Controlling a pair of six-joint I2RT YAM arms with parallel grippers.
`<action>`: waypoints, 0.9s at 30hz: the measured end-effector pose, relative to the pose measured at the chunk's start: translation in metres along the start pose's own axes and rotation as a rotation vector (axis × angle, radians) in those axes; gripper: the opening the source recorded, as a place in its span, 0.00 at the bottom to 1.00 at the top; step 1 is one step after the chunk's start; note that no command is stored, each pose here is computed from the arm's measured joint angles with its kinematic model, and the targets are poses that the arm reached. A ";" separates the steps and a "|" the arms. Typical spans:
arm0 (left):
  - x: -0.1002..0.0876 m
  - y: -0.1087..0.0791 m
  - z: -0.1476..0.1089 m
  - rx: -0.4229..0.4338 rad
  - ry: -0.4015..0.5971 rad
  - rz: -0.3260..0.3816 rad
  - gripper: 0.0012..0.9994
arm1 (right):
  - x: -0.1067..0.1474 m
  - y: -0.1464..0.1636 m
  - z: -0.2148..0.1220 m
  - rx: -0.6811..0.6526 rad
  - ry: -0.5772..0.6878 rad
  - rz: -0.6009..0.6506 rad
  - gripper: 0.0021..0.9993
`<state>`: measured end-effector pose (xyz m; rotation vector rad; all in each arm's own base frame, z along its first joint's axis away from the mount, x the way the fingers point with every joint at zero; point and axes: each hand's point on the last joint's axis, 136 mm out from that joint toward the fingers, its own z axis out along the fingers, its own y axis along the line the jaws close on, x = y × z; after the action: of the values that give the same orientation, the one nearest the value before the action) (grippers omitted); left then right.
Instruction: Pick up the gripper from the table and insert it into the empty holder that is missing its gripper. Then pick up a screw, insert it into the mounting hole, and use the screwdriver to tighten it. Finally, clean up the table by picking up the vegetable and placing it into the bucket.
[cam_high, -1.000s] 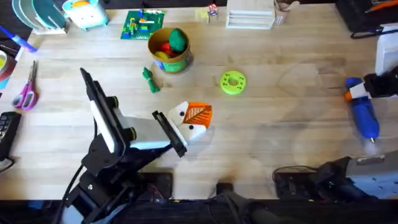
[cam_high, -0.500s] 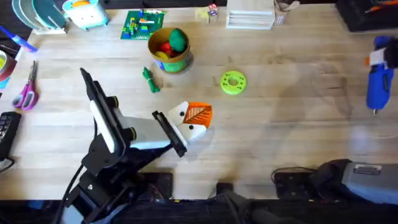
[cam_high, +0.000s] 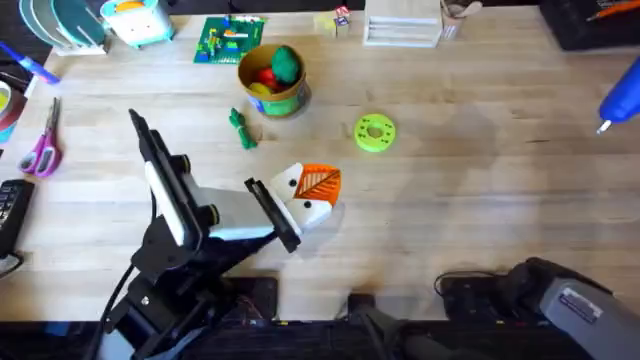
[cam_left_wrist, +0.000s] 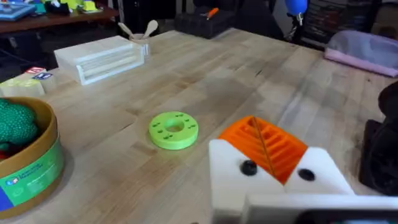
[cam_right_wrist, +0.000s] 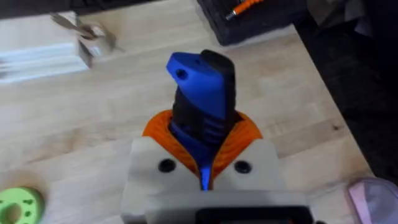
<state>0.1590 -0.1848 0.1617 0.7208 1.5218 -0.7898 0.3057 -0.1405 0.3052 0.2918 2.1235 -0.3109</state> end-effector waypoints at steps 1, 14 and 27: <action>0.000 0.000 0.000 0.000 0.000 0.000 0.01 | -0.006 0.007 -0.009 -0.019 -0.036 0.013 0.03; 0.000 0.000 0.000 0.000 0.000 0.000 0.01 | -0.029 0.172 -0.116 -0.646 -0.484 -0.085 0.03; 0.000 0.000 0.000 0.000 0.000 0.000 0.01 | -0.031 0.280 -0.236 -1.195 -0.740 -0.182 0.03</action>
<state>0.1589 -0.1848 0.1617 0.7208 1.5219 -0.7898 0.2291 0.1980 0.4260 -0.6280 1.2850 0.6657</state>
